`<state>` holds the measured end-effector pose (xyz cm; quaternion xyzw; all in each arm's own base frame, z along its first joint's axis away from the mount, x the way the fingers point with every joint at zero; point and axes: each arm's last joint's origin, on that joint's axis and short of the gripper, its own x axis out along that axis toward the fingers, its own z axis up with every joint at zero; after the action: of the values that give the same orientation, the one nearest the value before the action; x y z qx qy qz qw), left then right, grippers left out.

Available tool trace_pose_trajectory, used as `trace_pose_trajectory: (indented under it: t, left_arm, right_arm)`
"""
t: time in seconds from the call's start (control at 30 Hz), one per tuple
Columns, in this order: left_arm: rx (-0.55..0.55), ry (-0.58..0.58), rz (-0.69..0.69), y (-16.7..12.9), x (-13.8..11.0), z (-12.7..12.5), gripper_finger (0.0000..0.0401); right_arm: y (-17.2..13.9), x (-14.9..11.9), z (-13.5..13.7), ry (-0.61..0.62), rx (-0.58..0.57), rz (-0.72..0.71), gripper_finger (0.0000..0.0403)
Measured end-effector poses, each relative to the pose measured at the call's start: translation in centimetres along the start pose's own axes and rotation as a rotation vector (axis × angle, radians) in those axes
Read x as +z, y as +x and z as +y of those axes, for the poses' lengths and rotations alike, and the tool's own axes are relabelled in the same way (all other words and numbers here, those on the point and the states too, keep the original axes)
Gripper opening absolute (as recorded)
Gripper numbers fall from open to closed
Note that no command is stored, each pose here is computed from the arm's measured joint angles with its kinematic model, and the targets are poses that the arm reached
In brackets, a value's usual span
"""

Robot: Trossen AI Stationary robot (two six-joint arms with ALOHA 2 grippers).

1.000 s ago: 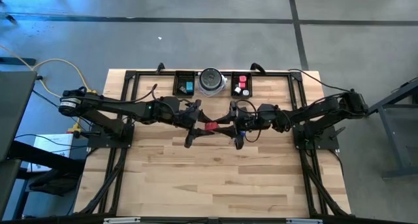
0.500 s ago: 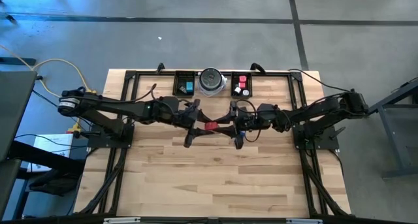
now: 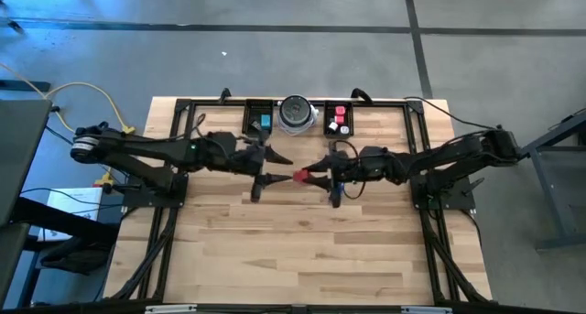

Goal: Pick & Place Office items
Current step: Put the red charger adapter into the right black basket

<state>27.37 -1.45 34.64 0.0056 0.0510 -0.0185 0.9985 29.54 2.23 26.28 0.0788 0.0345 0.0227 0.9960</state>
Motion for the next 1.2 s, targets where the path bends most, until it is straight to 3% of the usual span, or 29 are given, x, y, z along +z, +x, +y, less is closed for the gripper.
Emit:
trace_pose_trajectory:
  t: [0.2, 0.33, 0.5, 0.9, 1.2]
  left_arm:
    - [-0.014, 0.0, 0.052, -0.4, -0.3, -0.6, 0.0181]
    - [-0.041, -0.006, 0.095, -0.6, -0.7, -1.3, 0.0181]
    - [-0.071, -0.011, 0.181, -0.7, -1.5, -2.2, 0.0181]
    - [-0.122, -0.007, 0.259, -1.0, -2.3, -3.7, 0.0181]
    - [-0.121, -0.015, 0.26, -1.0, -2.3, -3.7, 0.0181]
  right_arm:
    - [-0.7, 0.9, -0.6, -0.054, -0.083, -0.01, 0.0108]
    - [-1.3, 0.5, -2.3, -0.071, -0.193, 0.069, 0.0108]
    - [-1.6, 0.8, -4.6, -0.072, -0.293, 0.051, 0.0107]
    - [-4.2, -2.5, -10.1, 0.0, -0.508, 0.011, 0.0107]
    - [-6.6, -5.2, -11.5, -0.003, -0.665, -0.073, 0.0107]
